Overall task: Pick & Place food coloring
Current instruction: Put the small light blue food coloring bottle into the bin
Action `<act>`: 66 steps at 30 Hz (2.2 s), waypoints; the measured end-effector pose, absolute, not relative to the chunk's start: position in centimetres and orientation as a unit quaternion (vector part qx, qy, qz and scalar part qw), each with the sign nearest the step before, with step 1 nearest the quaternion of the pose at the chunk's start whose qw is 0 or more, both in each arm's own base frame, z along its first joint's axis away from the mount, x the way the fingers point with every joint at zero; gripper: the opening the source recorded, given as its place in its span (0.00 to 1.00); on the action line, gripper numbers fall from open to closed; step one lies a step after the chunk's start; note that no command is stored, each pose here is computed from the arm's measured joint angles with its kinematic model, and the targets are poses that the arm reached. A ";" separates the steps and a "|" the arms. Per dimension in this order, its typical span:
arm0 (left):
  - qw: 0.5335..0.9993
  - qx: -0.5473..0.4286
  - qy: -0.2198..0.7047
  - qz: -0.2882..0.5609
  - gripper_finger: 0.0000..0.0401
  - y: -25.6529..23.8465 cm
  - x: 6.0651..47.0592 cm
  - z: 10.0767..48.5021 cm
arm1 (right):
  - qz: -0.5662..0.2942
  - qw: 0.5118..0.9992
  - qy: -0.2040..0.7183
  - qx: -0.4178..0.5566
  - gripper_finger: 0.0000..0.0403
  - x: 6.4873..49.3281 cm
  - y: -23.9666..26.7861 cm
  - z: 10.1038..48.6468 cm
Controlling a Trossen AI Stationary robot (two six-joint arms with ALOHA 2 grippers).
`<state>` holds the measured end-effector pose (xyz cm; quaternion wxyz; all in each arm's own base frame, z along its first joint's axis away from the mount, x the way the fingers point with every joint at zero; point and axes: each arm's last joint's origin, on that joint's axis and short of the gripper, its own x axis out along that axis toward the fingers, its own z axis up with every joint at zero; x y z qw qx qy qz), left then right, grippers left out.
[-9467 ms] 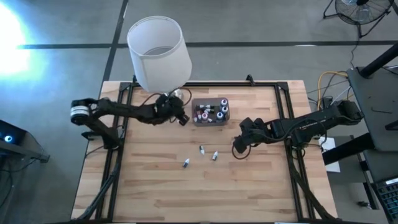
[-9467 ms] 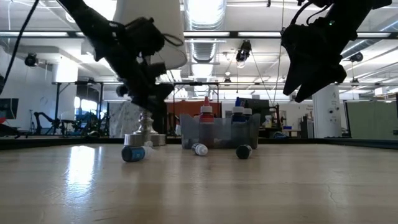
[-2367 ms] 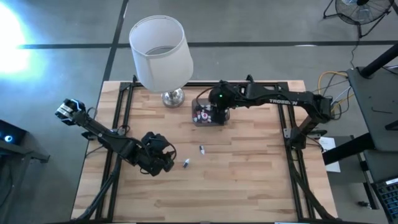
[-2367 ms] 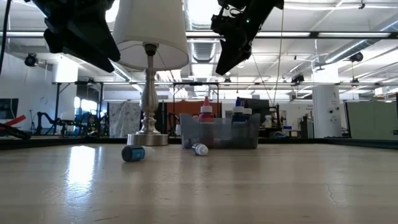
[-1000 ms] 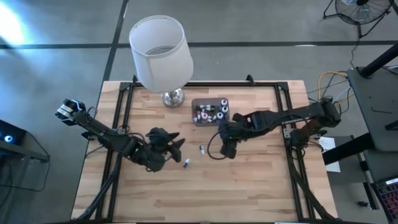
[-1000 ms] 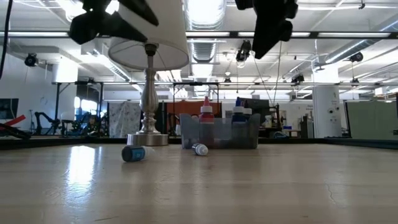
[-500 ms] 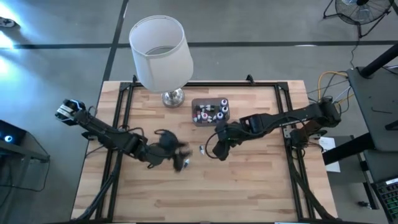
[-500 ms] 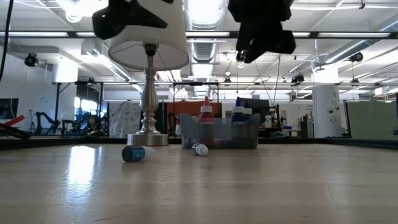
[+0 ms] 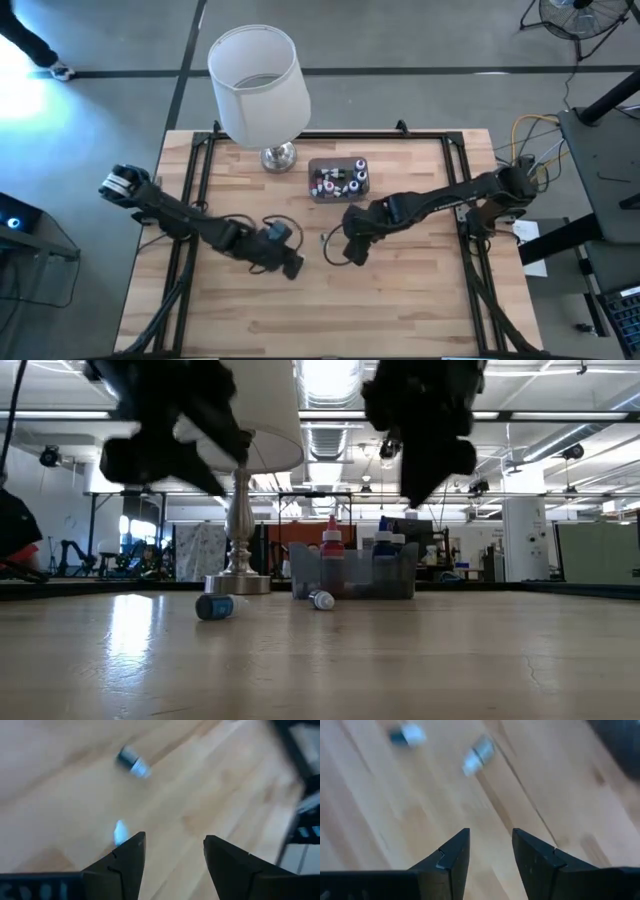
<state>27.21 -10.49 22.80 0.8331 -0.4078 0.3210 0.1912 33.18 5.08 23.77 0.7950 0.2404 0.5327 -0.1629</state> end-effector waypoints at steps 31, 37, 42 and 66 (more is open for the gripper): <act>0.737 -0.343 0.516 0.272 0.44 -8.1 34.3 18.0 | -0.257 0.706 0.623 0.217 0.33 25.4 4.8 19.4; 0.731 -0.349 0.524 0.265 0.44 -8.2 34.8 16.9 | -0.255 0.713 0.616 0.217 0.32 25.6 4.8 19.4; 0.725 -0.349 0.531 0.265 0.44 -8.3 34.8 16.4 | -0.259 0.714 0.614 0.214 0.33 25.5 4.8 19.5; 0.719 -0.318 0.562 0.258 0.20 -7.7 33.8 15.3 | -0.268 0.713 0.608 0.223 0.31 25.5 4.8 19.5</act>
